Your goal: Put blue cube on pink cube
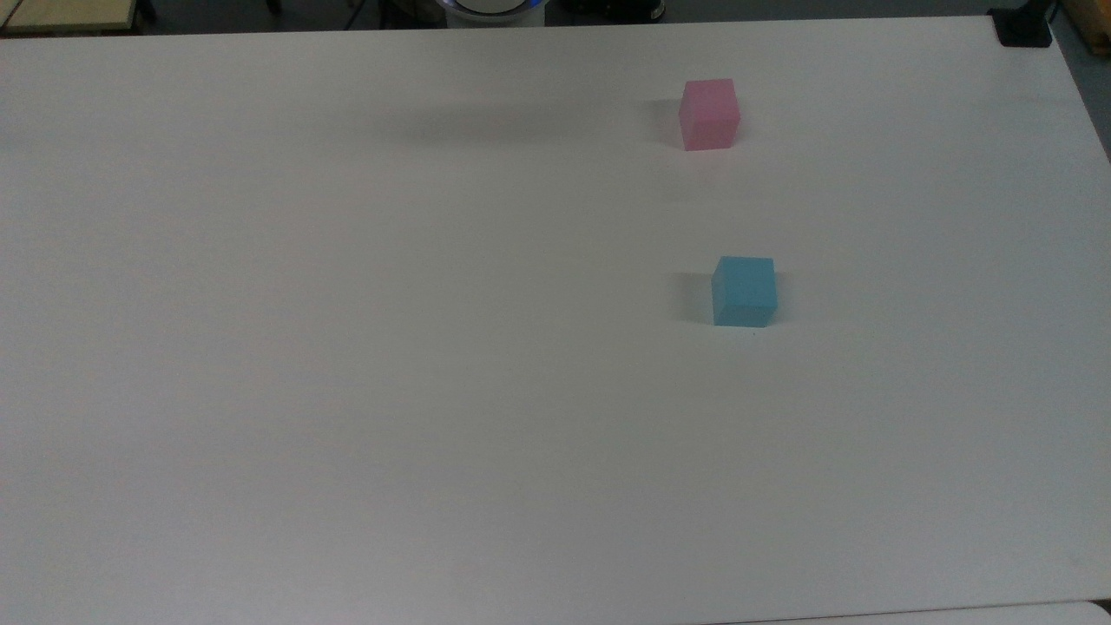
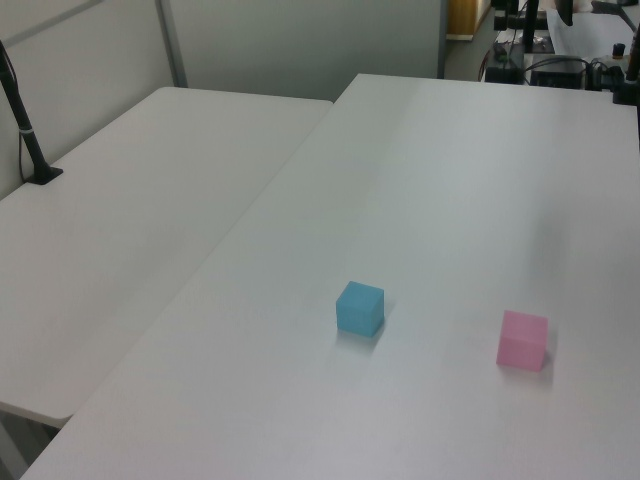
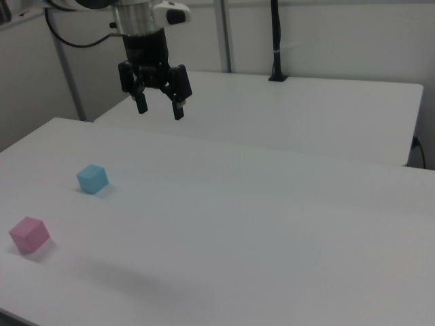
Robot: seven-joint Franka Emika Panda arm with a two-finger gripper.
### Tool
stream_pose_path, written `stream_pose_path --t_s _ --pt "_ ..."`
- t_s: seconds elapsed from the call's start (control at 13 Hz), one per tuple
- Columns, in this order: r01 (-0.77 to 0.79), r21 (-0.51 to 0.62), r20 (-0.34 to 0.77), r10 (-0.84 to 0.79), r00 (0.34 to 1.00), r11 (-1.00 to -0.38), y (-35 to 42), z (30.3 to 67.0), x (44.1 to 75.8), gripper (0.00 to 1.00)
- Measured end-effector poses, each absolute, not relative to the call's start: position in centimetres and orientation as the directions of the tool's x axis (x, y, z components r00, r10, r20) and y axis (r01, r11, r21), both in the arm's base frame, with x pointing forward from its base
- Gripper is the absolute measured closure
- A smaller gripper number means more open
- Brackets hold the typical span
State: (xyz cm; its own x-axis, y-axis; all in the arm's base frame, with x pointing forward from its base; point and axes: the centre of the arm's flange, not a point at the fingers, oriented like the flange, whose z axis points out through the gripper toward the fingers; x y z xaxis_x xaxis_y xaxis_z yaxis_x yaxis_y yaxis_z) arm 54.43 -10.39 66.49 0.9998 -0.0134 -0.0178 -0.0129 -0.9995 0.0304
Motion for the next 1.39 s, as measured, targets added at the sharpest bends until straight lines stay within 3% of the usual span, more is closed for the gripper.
stream_pose_path --t_s 1.39 --pt "0.035 0.025 -0.029 0.034 0.999 -0.999 -9.48 66.07 54.64 0.0"
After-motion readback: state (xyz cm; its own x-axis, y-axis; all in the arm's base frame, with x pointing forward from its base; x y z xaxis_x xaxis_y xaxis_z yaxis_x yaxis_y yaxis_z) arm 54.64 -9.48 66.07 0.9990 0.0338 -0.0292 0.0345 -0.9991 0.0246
